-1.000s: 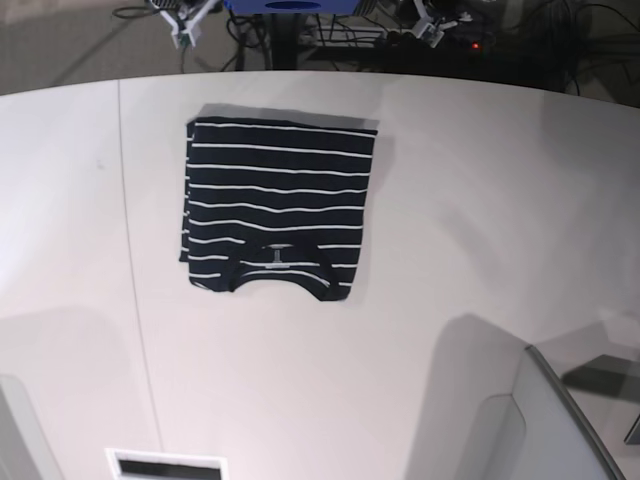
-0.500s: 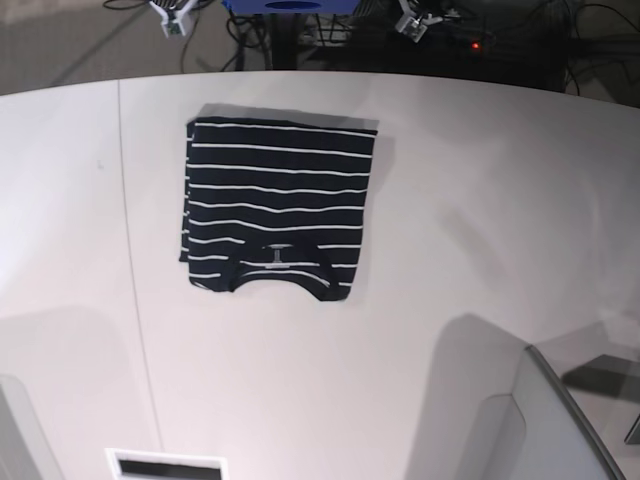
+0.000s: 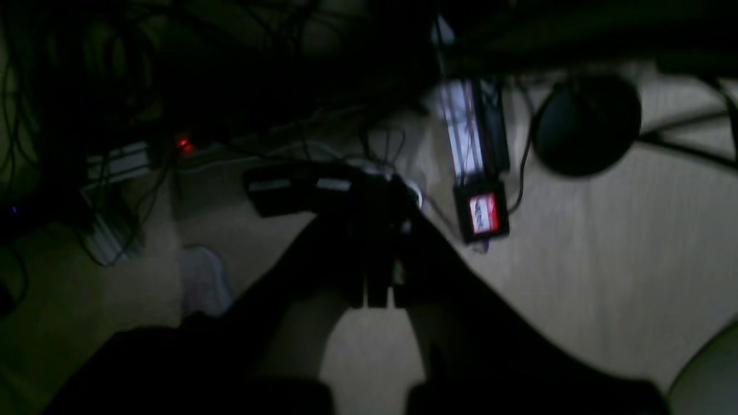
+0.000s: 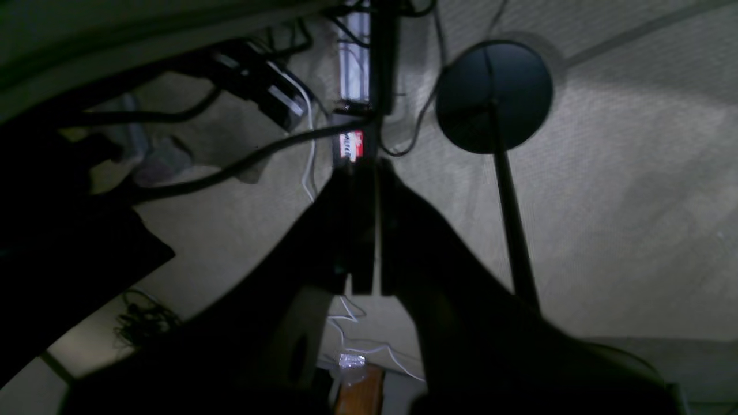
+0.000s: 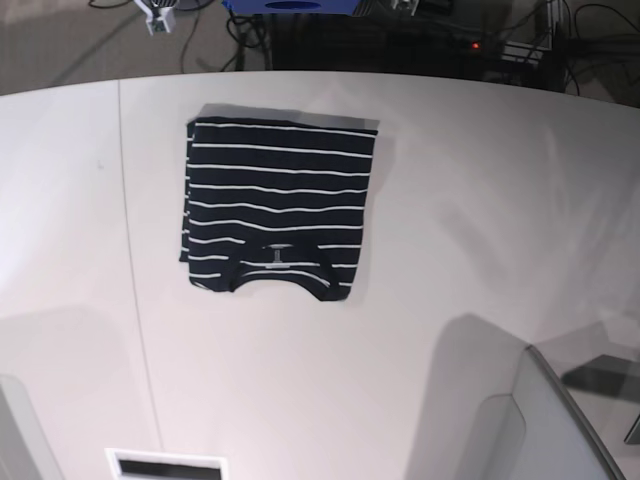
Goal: Layout the t-shirt on the table in an organized manner, then fold the t-shirt properly
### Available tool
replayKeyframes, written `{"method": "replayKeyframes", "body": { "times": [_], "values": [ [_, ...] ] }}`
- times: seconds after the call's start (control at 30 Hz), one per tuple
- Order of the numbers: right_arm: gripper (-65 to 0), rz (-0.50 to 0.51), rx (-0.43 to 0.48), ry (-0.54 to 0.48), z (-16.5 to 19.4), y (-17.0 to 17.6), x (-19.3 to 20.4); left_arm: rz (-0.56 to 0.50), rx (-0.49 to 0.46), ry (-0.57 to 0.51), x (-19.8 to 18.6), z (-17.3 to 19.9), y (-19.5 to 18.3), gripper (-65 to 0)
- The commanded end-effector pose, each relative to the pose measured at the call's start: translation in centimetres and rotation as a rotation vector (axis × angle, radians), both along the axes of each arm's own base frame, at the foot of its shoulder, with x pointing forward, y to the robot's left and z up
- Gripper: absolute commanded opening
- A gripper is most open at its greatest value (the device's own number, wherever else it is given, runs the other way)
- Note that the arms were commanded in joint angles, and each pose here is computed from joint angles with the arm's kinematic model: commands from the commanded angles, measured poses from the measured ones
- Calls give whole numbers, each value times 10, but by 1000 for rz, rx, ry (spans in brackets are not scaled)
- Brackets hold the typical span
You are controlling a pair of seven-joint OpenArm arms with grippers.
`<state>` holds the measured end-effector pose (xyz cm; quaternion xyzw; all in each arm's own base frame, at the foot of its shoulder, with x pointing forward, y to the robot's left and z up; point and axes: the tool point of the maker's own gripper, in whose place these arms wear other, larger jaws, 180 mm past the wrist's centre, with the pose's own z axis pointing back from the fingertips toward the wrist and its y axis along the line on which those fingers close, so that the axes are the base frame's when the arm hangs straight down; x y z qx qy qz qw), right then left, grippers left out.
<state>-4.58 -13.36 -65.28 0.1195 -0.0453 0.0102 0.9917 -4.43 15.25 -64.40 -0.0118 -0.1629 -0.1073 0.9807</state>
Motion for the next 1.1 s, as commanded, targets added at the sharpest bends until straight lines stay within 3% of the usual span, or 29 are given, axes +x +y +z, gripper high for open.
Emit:
{"method": "replayKeyframes", "body": {
  "times": [0.0,0.3,0.47,0.57,1.07],
  "values": [
    [-636,2,-4,-5,1,-6,0,13,-1,-4,-3,1,-2,-650],
    [-642,24,-21,-39,0,-17,24,13,-6,-47,25,-1,-5,-650],
    [-642,217,6,-27,-1,-6,22,11,-3,-74,44,-1,-3,-650],
    [-642,277,21,-23,-1,1,19,10,-3,-82,48,-1,-3,-650],
    [-642,238,40,-57,-2,18,39,11,-10,-62,38,-1,-5,-650]
  ]
}}
